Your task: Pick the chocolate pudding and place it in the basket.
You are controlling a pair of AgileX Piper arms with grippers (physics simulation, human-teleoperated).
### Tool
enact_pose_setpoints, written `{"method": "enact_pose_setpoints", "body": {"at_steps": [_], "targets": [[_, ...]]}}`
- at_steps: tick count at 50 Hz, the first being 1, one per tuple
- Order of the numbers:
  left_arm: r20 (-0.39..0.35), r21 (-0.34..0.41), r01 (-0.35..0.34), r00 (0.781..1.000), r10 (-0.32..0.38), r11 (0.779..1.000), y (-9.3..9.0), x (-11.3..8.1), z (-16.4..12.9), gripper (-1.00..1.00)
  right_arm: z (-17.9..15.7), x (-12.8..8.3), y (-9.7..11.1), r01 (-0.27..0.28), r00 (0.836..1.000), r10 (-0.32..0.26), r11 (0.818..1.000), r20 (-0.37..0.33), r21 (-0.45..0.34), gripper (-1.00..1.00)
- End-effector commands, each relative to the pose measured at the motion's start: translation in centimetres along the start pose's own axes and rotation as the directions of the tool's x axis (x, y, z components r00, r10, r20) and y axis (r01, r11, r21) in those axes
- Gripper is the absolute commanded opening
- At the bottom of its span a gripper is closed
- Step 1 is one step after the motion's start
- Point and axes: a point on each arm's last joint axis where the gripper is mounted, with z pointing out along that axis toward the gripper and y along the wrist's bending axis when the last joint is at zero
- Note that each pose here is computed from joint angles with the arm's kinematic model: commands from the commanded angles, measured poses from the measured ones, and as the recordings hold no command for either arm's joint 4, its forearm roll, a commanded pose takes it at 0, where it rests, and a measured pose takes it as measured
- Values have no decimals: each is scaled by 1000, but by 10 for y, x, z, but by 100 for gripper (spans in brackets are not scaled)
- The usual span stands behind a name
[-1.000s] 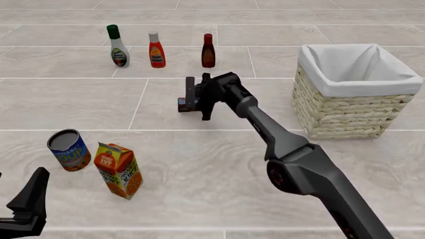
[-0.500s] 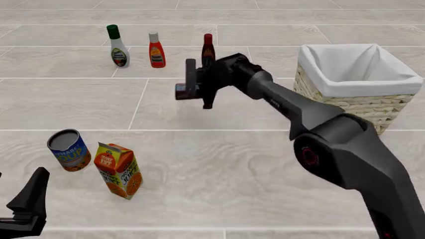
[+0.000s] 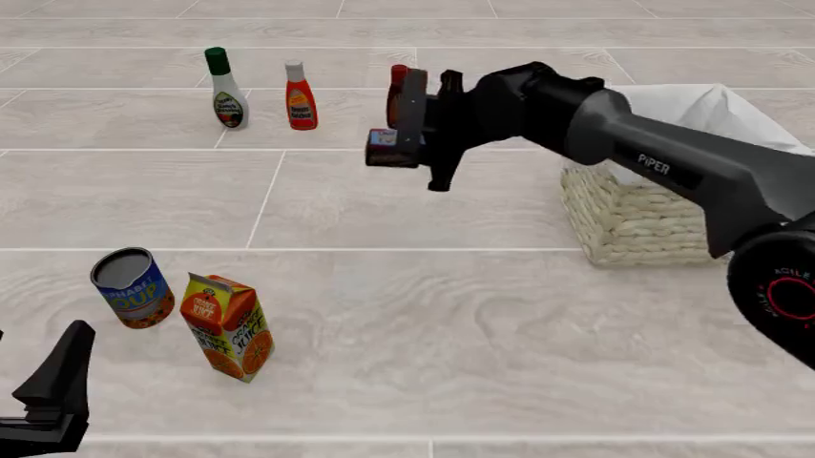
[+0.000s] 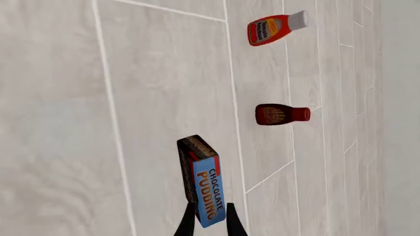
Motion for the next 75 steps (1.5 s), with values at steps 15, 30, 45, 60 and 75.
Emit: {"method": "enact_pose_setpoints", "body": {"at_steps": [15, 30, 45, 60, 75], "targets": [[0, -1, -1, 1000, 1, 1000, 0, 0, 0, 100, -113, -2, -18, -239, 971, 235, 968, 49, 78, -100], [0, -1, -1, 1000, 1, 1000, 0, 0, 0, 100, -169, -1, -27, -377, 926, 371, 920, 77, 104, -100], [0, -1, -1, 1000, 1, 1000, 0, 0, 0, 100, -207, -1, -33, -508, 861, 498, 854, 104, 112, -100], [0, 0, -1, 1000, 1, 1000, 0, 0, 0, 100, -254, 19, -53, -619, 784, 612, 765, 99, 178, -100], [0, -1, -1, 1000, 1, 1000, 0, 0, 0, 100, -277, 40, -63, -666, 739, 669, 707, 80, 238, -100]]}}
